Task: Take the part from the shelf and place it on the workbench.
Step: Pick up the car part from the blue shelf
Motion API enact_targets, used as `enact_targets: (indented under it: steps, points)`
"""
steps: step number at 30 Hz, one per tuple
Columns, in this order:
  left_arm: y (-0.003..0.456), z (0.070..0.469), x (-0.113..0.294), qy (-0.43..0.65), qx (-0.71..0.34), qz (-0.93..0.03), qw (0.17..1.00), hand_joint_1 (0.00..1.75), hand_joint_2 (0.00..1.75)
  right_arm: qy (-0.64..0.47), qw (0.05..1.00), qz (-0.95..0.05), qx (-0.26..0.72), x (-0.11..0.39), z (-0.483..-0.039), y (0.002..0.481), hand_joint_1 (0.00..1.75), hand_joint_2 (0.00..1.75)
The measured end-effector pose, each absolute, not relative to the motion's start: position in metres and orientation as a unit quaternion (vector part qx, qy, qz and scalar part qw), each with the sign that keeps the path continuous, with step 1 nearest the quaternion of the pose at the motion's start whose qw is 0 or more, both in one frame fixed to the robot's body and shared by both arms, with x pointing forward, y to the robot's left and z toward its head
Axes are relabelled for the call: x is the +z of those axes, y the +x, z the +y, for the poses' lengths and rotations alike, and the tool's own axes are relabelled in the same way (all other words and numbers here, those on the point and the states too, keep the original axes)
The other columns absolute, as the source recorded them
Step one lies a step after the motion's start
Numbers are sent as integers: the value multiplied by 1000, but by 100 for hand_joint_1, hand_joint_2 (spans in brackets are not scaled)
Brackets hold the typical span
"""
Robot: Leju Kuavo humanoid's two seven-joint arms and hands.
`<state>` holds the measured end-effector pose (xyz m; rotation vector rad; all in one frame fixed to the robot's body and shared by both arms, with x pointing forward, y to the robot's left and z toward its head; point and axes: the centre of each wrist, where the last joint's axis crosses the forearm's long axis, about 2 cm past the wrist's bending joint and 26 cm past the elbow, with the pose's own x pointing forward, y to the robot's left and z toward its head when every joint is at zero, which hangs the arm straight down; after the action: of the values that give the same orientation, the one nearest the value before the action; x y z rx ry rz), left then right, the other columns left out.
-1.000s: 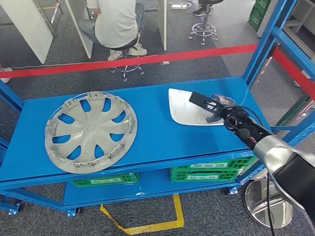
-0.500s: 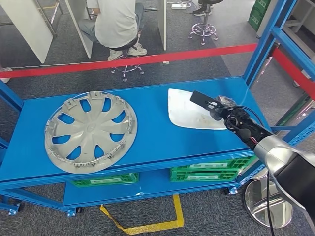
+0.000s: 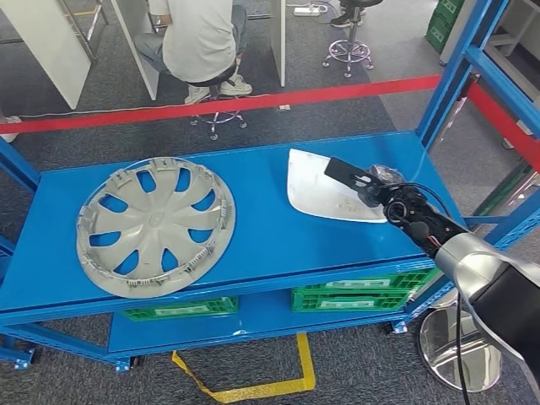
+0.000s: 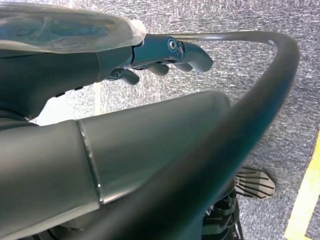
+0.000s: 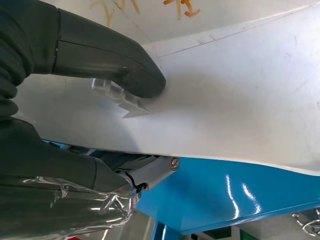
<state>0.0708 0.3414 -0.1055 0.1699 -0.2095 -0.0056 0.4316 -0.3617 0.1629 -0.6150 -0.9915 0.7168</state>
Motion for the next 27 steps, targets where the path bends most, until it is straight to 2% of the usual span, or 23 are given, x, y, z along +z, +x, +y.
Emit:
enact_targets:
  steps: [3,13,20,27]
  points:
    - [71,341,-106,81,-1,-107,991,0,175,-285,773,-460,331,163,-362,432,175,175]
    - [70,344,-105,67,-2,-124,990,0,175,-282,768,-472,330,163,-361,432,175,175]
    - [69,345,-105,79,9,-130,988,0,175,-252,743,-553,281,168,-359,433,175,175]
    - [69,346,-105,80,9,-130,988,0,175,-235,732,-584,260,173,-355,434,175,175]
